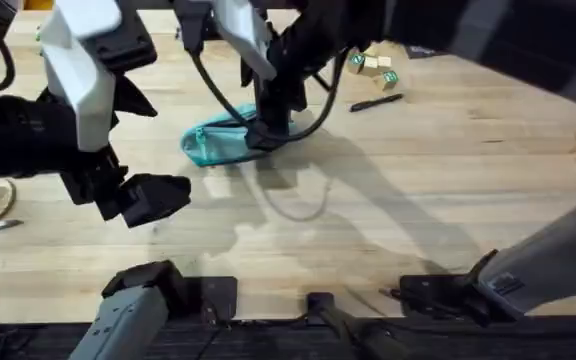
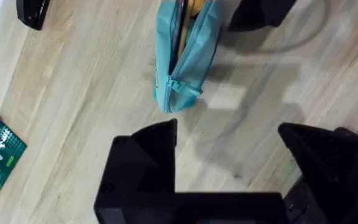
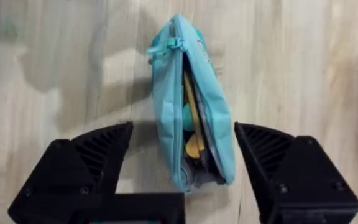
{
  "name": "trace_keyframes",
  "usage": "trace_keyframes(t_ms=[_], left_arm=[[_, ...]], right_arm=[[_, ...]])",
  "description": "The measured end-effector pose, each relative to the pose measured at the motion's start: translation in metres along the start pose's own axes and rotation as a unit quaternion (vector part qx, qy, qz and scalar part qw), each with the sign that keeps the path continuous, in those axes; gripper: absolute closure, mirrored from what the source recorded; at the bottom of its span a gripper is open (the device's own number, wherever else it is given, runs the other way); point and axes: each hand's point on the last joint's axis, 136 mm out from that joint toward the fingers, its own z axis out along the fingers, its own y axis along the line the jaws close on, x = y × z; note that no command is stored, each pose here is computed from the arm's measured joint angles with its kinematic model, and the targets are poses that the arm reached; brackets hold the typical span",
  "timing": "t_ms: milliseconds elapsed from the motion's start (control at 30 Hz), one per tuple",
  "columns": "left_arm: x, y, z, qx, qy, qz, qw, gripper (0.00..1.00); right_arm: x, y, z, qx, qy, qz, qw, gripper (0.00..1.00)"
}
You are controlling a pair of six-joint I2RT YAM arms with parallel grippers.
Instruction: Unzip the bag, pick up the pens from the table one at a time and place them inside, then zip the bag closed.
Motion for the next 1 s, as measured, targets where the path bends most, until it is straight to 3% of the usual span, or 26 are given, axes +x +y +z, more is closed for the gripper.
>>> trace_keyframes(t_ms=[200,333,433,667,867,1000], left_arm=[[0.000,0.000,0.000,0.000,0.000,0.000,1.000,0.007],[0.000,0.000,0.000,0.000,0.000,0.000,1.000,0.008],[0.000,0.000,0.000,0.000,0.000,0.000,1.000,0.008],[0.000,0.000,0.000,0.000,0.000,0.000,1.000,0.008],[0.000,0.000,0.000,0.000,0.000,0.000,1.000,0.008],[0.000,0.000,0.000,0.000,0.000,0.000,1.000,0.006]], right_arm=[[-0.007,-0.007,-0.033,0.029,-0.019,0.057,0.998,0.004],[0.003,-0.022,-0.054,0.052,-0.026,0.155,0.986,0.004],[0.020,-0.034,-0.069,0.066,-0.027,0.248,0.966,0.004],[0.070,-0.068,-0.100,0.105,-0.032,0.444,0.889,0.004],[0.103,-0.087,-0.120,0.138,-0.040,0.543,0.828,0.003],[0.128,-0.098,-0.129,0.194,-0.021,0.598,0.778,0.003]])
